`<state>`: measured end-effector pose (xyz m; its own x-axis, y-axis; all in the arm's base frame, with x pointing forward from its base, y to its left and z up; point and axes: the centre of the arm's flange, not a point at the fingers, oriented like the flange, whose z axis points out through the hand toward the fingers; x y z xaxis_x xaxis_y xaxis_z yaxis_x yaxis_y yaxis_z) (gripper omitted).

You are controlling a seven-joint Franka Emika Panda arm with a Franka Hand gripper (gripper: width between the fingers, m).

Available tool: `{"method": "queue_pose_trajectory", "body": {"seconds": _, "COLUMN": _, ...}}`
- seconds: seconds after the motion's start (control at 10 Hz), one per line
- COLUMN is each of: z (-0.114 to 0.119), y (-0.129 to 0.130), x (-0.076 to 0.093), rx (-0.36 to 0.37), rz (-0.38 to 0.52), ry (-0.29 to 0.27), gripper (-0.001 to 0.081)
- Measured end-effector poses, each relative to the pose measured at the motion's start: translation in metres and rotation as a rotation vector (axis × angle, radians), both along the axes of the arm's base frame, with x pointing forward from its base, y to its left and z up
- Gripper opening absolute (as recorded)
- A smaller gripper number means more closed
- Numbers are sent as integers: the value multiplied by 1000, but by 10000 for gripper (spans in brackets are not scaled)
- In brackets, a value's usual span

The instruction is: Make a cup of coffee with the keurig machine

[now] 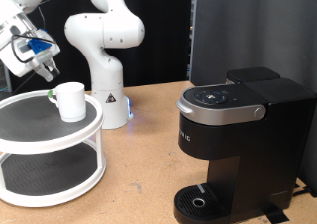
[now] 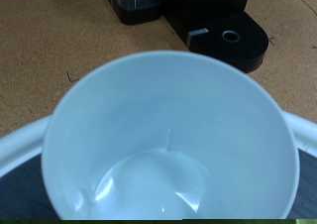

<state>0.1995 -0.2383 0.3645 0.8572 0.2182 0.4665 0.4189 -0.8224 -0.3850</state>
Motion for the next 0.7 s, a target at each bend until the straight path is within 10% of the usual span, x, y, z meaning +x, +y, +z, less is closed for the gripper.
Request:
{"method": "queue_pose_trajectory", "body": {"seconds": 0.2, "z": -6, "y": -1, "x": 0, "rx": -12, "rz": -5, "ry": 13, "gripper": 258}}
{"method": "queue_pose_trajectory", "body": {"seconds": 0.4, "z": -12, "y": -3, "x": 1, "rx": -21, "rz": -18, "ry": 17, "gripper": 578}}
{"method": "queue_pose_trajectory", "body": {"seconds": 0.7, "z": -18, "y": -6, "x": 0, "rx": -31, "rz": -44, "ry": 12, "gripper": 738}}
